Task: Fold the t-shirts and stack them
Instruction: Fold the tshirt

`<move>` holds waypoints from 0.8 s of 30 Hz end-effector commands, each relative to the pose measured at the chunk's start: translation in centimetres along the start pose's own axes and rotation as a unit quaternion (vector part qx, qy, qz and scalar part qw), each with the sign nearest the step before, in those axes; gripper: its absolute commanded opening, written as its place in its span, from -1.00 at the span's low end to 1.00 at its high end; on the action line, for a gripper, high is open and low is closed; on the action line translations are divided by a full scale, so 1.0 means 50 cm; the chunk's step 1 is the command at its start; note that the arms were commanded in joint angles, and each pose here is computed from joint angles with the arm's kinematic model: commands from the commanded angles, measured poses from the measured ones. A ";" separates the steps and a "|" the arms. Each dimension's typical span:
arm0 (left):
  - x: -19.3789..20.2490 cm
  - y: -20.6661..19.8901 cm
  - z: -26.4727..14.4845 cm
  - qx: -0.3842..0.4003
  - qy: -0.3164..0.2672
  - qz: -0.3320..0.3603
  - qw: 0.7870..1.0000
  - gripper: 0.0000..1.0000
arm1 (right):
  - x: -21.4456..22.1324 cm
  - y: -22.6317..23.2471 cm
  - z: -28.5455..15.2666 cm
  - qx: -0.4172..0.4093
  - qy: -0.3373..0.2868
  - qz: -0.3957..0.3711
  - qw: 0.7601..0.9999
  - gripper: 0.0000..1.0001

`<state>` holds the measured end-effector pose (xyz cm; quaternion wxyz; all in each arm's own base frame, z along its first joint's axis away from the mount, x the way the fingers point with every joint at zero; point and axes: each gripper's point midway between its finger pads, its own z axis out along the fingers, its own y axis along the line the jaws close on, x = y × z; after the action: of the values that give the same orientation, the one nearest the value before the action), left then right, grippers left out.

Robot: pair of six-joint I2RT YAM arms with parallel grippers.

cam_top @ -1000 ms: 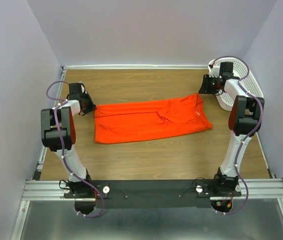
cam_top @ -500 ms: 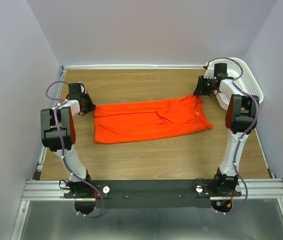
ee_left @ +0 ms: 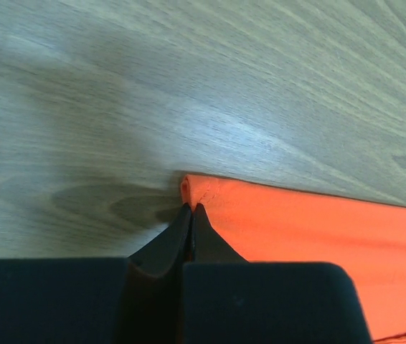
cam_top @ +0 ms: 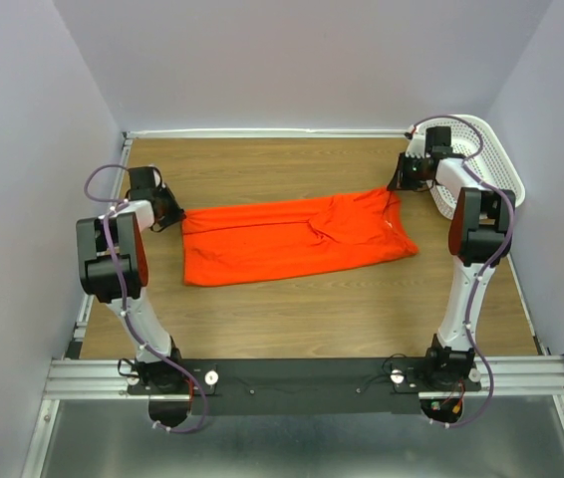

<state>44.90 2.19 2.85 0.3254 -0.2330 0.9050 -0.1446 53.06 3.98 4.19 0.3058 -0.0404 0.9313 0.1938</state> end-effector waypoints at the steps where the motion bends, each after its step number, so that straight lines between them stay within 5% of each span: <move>1: -0.022 0.018 -0.025 0.001 -0.022 -0.018 1.000 -1.00 | -0.020 -0.020 -0.032 0.037 -0.017 -0.014 0.999 -0.99; 11: -0.037 0.056 -0.040 -0.007 -0.035 -0.039 0.999 -1.00 | -0.034 -0.055 -0.050 0.058 -0.038 -0.003 0.998 -0.99; 24: -0.059 0.036 -0.033 0.021 -0.041 -0.040 0.998 -1.00 | -0.103 0.006 -0.005 0.000 -0.058 -0.035 0.998 -0.99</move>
<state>43.93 3.96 3.32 0.3296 -0.2625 0.8902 -0.1732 54.79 3.75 6.95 0.3407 -0.0481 0.9176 0.1993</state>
